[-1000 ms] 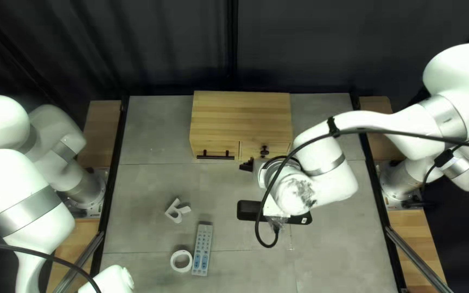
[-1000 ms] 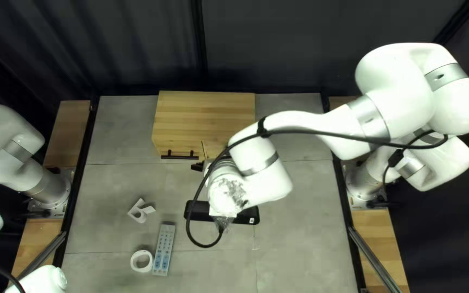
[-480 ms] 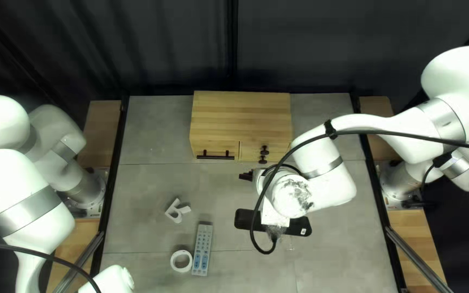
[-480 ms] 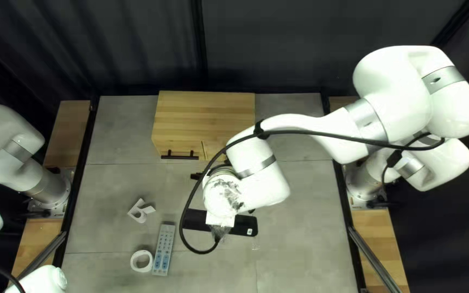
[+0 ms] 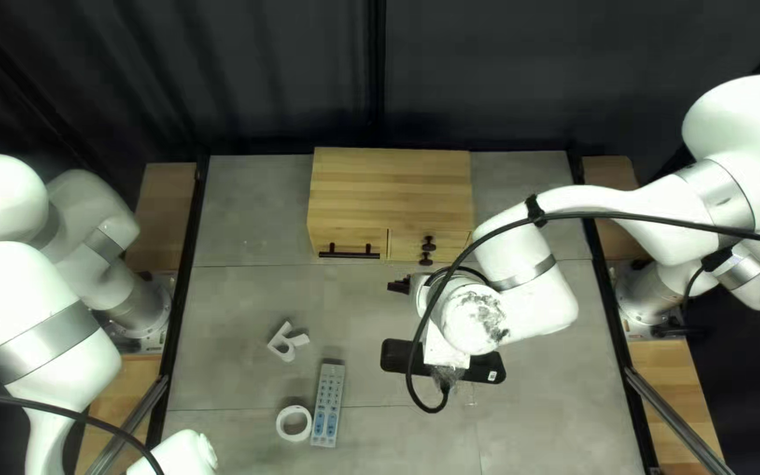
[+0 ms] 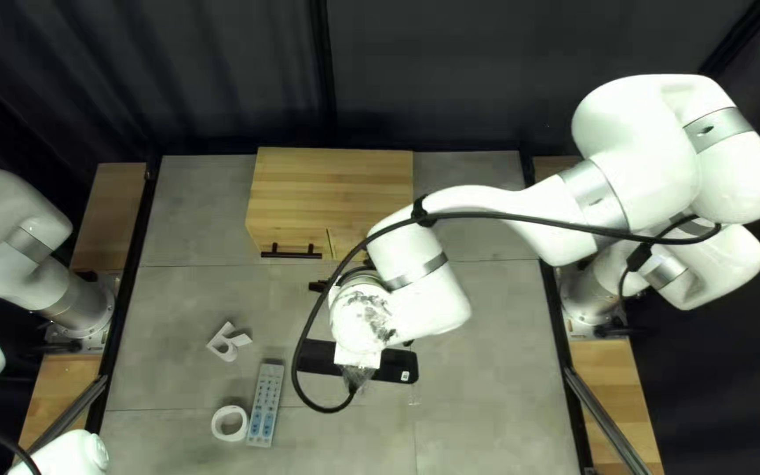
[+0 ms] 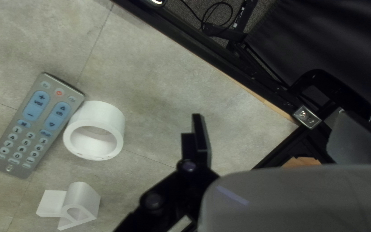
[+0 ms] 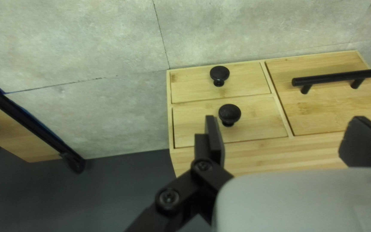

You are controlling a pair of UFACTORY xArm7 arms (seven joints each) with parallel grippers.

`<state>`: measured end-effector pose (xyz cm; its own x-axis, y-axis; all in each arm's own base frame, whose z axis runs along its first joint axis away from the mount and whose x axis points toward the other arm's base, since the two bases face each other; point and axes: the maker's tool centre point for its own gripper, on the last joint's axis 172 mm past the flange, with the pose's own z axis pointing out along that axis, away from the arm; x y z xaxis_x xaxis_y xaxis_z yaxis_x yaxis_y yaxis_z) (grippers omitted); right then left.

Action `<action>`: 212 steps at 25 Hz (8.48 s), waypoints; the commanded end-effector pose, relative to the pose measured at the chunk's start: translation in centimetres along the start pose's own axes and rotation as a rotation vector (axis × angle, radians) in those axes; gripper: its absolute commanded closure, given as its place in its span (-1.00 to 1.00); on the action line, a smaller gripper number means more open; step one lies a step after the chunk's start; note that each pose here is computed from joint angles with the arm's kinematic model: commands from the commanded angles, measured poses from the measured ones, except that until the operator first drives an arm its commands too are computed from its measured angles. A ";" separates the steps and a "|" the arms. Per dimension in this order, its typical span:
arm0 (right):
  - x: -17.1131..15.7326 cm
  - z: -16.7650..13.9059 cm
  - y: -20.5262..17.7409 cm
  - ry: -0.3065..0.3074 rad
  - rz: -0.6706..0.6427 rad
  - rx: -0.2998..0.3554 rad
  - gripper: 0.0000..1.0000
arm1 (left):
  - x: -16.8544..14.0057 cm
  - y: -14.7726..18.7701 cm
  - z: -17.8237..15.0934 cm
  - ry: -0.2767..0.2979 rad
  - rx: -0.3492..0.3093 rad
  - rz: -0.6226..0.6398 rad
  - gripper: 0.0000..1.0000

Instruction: Open drawers and place objects into drawer and close

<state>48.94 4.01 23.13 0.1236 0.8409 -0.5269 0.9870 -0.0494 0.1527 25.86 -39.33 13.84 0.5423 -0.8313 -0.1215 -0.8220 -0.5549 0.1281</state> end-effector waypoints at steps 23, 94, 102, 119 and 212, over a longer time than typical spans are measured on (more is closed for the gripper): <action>-0.7 8.5 -1.2 -0.131 -0.099 0.174 -1.00 | 0.0 0.0 0.0 0.000 0.000 0.000 -1.00; -3.4 14.8 -2.1 -0.067 -0.021 0.227 0.12 | 0.0 0.0 0.0 0.000 0.000 0.000 -1.00; -3.5 14.8 -2.1 -0.067 -0.015 0.233 -0.92 | 0.0 0.0 0.0 0.000 0.000 0.000 -1.00; -3.7 15.1 -2.4 -0.068 0.002 0.250 0.83 | 0.0 0.0 0.0 0.000 0.000 0.000 -1.00; 0.0 12.7 -1.3 -0.096 -0.063 0.227 0.78 | 0.0 0.0 0.0 0.000 0.000 0.000 -1.00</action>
<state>48.98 -2.87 12.29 0.0622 0.7927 -0.6065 0.9892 -0.1298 -0.0682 25.86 -39.33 13.84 0.5423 -0.8314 -0.1215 -0.8220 -0.5549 0.1281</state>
